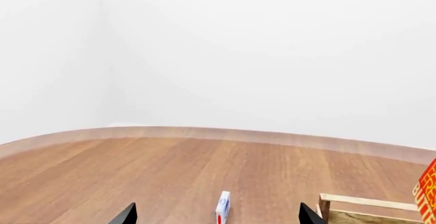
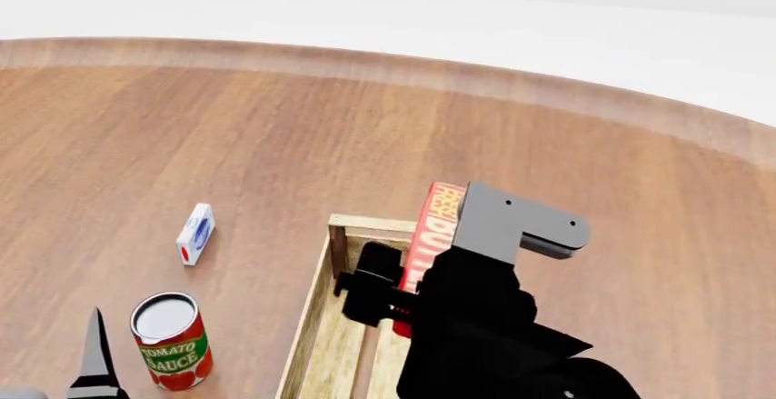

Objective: Pick up the butter and put it in the tray.

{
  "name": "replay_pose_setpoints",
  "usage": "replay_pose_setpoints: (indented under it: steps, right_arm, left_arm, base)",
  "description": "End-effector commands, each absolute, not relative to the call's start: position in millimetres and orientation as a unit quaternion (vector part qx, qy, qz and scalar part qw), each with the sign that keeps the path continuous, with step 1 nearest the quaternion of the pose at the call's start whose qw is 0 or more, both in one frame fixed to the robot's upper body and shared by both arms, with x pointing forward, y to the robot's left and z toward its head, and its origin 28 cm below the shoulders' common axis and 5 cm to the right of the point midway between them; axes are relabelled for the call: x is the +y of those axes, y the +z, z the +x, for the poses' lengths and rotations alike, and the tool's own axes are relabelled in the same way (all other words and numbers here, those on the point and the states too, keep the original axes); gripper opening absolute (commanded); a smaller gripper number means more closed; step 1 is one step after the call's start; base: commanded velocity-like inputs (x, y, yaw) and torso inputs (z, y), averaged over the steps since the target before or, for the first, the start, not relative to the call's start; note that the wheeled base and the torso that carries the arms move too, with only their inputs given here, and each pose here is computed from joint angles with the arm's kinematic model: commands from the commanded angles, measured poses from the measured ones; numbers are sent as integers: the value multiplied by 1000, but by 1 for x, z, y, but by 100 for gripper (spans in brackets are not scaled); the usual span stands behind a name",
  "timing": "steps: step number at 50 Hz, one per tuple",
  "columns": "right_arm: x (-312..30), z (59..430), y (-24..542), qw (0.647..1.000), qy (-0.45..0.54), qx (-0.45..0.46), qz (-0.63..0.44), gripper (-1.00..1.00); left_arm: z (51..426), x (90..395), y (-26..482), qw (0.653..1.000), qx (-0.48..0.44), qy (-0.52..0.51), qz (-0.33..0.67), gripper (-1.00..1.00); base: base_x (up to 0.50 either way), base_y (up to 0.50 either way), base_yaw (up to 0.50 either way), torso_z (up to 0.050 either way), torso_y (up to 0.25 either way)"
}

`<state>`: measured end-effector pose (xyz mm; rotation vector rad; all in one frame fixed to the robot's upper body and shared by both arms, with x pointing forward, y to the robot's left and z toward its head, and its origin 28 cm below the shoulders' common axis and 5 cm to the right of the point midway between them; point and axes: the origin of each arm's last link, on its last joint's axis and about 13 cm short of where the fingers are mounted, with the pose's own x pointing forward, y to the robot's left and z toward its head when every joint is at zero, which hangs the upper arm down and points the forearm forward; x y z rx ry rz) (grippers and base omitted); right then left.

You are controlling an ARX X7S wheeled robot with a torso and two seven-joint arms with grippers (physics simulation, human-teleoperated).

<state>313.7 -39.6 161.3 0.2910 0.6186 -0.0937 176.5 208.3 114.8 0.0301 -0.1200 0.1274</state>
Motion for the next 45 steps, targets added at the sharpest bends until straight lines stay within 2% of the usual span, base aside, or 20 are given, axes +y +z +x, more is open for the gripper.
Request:
replay_pose_setpoints:
  steps: [1,17,34,45]
  right_arm:
    - [-30,325,160,944,-42,284,161,-100]
    - [-12,321,137,940,-37,306,148,-100]
    - [-9,310,119,940,-54,319,107,-100]
    - [1,307,106,942,-23,323,86,-100]
  left_arm:
    - [183,212,110,996,-59,66,4,100]
    - [183,212,111,996,-60,66,3,100]
    - [183,212,110,996,-59,65,4,100]
    - [183,213,109,996,-59,66,3,100]
  base:
    - [0,0,0,0,0]
    - [0,0,0,1,2]
    - [0,0,0,1,1]
    - [0,0,0,0,1]
